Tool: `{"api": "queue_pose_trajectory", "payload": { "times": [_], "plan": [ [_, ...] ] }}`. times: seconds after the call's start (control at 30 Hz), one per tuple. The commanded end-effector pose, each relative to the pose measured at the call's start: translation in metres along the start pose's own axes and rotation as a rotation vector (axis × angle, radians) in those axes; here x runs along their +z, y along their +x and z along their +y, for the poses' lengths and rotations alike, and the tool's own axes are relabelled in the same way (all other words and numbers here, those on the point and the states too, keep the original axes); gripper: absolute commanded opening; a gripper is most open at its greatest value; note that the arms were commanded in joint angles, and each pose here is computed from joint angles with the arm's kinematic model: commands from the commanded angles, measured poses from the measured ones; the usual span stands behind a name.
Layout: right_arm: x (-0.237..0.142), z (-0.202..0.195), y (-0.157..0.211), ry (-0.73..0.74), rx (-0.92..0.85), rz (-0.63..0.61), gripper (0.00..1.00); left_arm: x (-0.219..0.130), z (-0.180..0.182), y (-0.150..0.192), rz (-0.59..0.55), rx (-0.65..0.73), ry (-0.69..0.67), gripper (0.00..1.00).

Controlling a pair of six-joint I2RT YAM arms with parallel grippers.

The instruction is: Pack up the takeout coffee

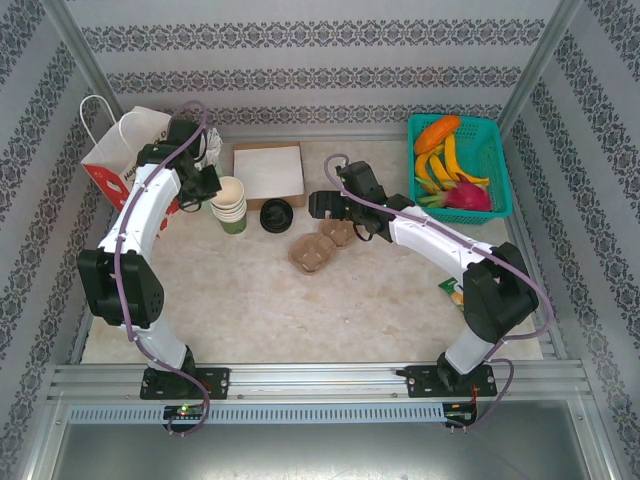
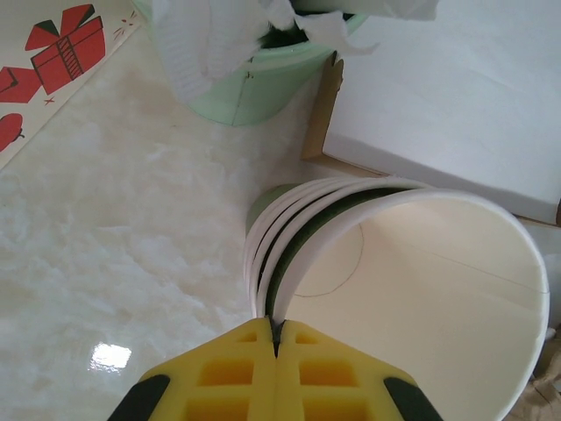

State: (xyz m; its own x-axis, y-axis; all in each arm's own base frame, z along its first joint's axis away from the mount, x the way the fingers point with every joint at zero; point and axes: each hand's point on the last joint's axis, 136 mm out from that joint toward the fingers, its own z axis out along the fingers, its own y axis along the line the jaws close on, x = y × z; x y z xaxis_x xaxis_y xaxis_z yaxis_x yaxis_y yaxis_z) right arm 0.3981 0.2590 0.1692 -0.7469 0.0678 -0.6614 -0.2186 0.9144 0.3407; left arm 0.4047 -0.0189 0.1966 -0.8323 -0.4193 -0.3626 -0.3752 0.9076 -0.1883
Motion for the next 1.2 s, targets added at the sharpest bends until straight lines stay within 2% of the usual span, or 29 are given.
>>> {"api": "queue_pose_trajectory", "payload": {
  "times": [0.0, 0.5, 0.8, 1.0, 1.17],
  "plan": [
    [-0.005, 0.006, -0.010, 0.008, -0.037, -0.024, 0.98, -0.013, -0.005, -0.010, -0.048, -0.006, 0.032, 0.00],
    [-0.007, 0.013, -0.014, -0.014, -0.026, -0.022, 0.98, -0.053, 0.002, -0.030, -0.156, -0.030, 0.057, 0.00],
    [-0.010, 0.014, -0.013, -0.023, -0.015, -0.023, 0.98, -0.093, -0.009, -0.037, -0.219, -0.015, 0.134, 0.00],
    [-0.016, 0.018, -0.017, -0.043, -0.007, -0.031, 0.98, -0.126, -0.016, -0.027, -0.216, 0.024, 0.193, 0.00],
    [-0.014, 0.023, -0.013, -0.077, 0.009, -0.001, 0.98, -0.143, -0.023, 0.002, -0.160, 0.085, 0.230, 0.00]
  ]
}}
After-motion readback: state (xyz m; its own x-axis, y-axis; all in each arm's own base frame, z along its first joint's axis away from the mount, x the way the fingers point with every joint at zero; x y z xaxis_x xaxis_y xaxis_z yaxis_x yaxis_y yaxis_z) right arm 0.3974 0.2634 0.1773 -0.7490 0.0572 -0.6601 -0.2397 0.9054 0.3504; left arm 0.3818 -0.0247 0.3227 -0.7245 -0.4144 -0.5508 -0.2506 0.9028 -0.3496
